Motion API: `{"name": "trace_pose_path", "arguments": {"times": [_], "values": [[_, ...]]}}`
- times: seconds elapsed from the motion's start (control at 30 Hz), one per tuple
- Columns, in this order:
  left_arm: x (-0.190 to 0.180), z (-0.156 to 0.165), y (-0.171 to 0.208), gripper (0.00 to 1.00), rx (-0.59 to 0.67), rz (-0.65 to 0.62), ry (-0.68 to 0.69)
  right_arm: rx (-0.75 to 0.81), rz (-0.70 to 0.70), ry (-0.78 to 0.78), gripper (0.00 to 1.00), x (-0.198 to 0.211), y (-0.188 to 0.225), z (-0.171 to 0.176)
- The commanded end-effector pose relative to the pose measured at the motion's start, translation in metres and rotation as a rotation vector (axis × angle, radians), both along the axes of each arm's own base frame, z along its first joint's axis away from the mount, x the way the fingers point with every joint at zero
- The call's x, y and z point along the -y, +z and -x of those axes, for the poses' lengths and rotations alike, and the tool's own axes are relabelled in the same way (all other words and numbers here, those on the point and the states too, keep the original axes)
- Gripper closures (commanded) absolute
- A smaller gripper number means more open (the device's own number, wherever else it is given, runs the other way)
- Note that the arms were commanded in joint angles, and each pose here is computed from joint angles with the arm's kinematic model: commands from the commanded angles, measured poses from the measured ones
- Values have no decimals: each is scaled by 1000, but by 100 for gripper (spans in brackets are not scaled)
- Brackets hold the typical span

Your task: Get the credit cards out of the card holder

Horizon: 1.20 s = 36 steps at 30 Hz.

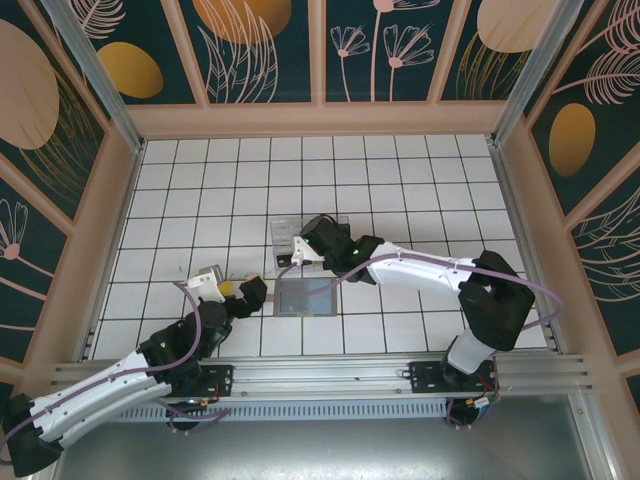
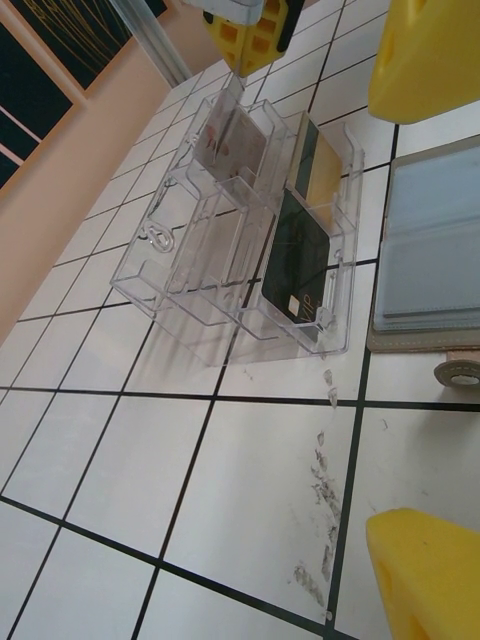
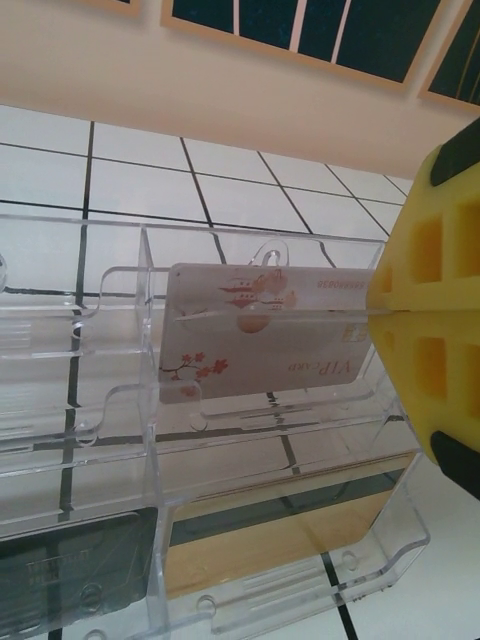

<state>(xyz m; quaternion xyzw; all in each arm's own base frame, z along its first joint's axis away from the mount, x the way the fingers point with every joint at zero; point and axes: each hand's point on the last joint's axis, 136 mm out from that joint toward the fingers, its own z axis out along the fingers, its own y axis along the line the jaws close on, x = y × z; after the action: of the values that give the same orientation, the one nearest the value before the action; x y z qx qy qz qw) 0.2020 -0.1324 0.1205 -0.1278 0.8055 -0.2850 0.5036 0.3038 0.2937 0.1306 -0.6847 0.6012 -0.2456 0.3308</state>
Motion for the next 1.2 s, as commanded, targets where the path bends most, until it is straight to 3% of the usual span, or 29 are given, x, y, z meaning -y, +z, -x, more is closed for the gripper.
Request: {"name": "trace_pose_path", "arguments": {"times": [0.0, 0.37, 0.4, 0.5, 0.57, 0.93, 1.17], "values": [[-6, -2, -3, 1, 13, -31, 20, -7, 7, 13, 100, -3, -9, 0], [-6, -1, -4, 1, 13, -39, 16, 0, 20, -9, 100, -4, -21, -6], [-6, -1, -5, 1, 12, -41, 16, 0, 21, -13, 96, -3, -21, -7], [-6, -1, -4, 1, 14, -38, 15, 16, 21, -34, 70, 0, -21, -11], [-6, -1, -4, 1, 15, -35, 13, 40, 22, -56, 67, 3, -20, -18], [-5, 0, -5, 1, 13, -35, 9, 192, -44, -170, 64, 8, 8, -56], [-3, 0, -4, 2, 7, -31, -1, 185, -133, -245, 62, 12, 21, -56]]}}
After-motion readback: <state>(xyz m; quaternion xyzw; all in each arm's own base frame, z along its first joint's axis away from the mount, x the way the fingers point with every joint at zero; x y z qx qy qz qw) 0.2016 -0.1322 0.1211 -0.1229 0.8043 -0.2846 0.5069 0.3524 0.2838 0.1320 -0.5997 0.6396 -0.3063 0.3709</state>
